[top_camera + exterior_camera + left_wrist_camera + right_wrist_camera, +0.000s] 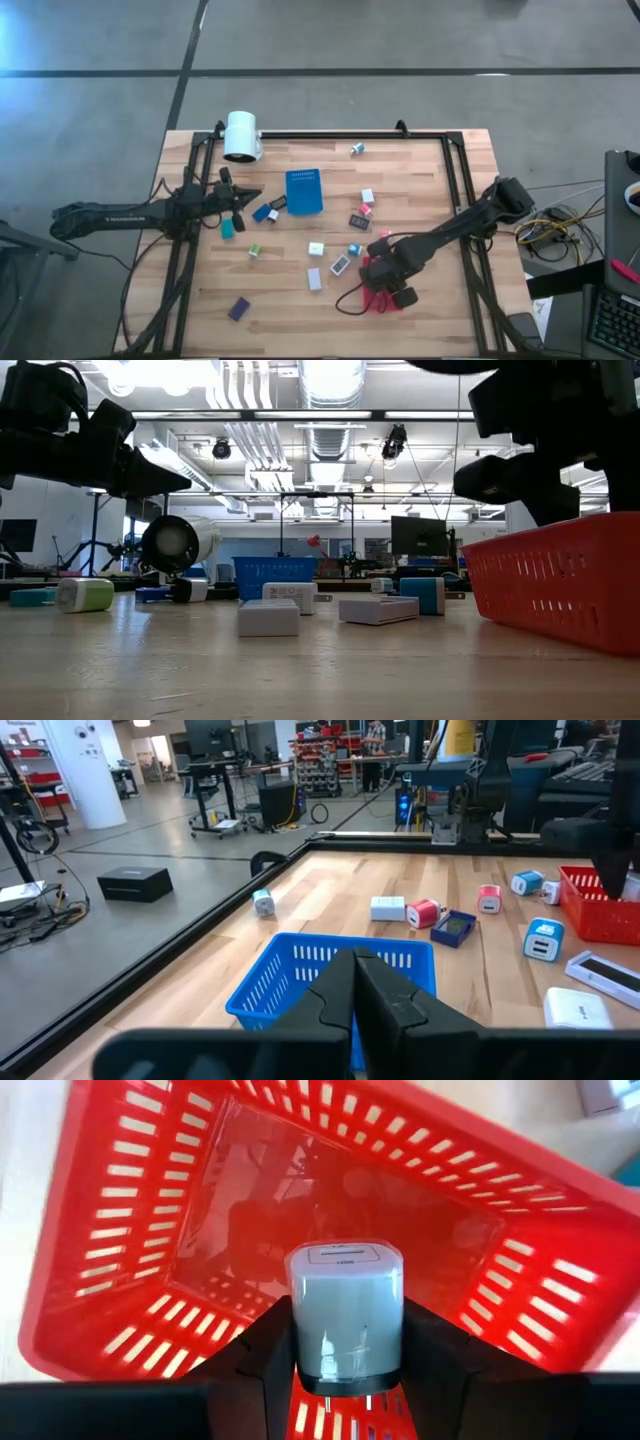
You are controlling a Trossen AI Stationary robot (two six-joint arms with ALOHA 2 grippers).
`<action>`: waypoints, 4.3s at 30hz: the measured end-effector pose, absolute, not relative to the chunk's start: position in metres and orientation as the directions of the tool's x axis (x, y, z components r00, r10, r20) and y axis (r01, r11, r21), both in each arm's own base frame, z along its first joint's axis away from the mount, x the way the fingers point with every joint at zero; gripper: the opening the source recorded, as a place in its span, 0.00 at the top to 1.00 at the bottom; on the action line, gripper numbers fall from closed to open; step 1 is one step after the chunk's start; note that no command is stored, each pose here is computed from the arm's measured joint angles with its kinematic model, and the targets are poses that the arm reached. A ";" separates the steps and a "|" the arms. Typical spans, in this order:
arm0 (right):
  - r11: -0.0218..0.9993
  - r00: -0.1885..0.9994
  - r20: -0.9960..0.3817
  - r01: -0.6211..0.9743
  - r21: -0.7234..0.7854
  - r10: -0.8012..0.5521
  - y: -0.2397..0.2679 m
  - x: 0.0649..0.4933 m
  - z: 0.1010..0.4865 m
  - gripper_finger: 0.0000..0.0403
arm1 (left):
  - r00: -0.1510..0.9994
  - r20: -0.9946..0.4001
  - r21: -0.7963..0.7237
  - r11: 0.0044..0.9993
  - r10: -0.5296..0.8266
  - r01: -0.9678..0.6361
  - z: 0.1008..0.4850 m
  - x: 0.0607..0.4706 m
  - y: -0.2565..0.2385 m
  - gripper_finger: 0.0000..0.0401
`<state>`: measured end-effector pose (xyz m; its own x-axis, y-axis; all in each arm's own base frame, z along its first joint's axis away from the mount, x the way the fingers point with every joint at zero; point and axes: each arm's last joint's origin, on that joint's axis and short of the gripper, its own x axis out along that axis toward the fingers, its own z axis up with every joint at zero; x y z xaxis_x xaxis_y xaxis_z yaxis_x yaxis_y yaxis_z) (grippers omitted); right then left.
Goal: Pick & Place Office items
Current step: Put the right white and black charger adapter into the red bin, then put the blue digital clock into the blue bin
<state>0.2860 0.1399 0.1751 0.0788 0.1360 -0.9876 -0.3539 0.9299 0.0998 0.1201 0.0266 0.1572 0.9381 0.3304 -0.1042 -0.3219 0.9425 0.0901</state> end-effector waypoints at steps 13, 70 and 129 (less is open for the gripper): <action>0.922 0.056 -0.983 -0.360 0.143 0.174 0.143 0.290 0.165 0.67 | 0.937 -0.107 0.091 0.942 0.332 -0.323 0.157 0.120 0.027 0.97; 0.811 0.775 -0.430 -0.567 -0.147 0.464 0.099 0.228 0.337 0.80 | 0.936 -0.107 0.094 0.941 0.335 -0.326 0.157 0.120 0.027 0.97; 0.961 0.952 0.198 0.255 -0.103 -0.232 -0.012 0.096 0.189 0.98 | 0.930 -0.102 0.117 0.933 0.352 -0.340 0.157 0.120 0.027 0.97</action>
<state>0.0957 -0.0120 0.1886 0.9525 -0.2318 0.1976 0.2554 0.9613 -0.1034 0.1199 0.0272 0.1573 0.9303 0.3522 -0.1024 -0.3403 0.9330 0.1172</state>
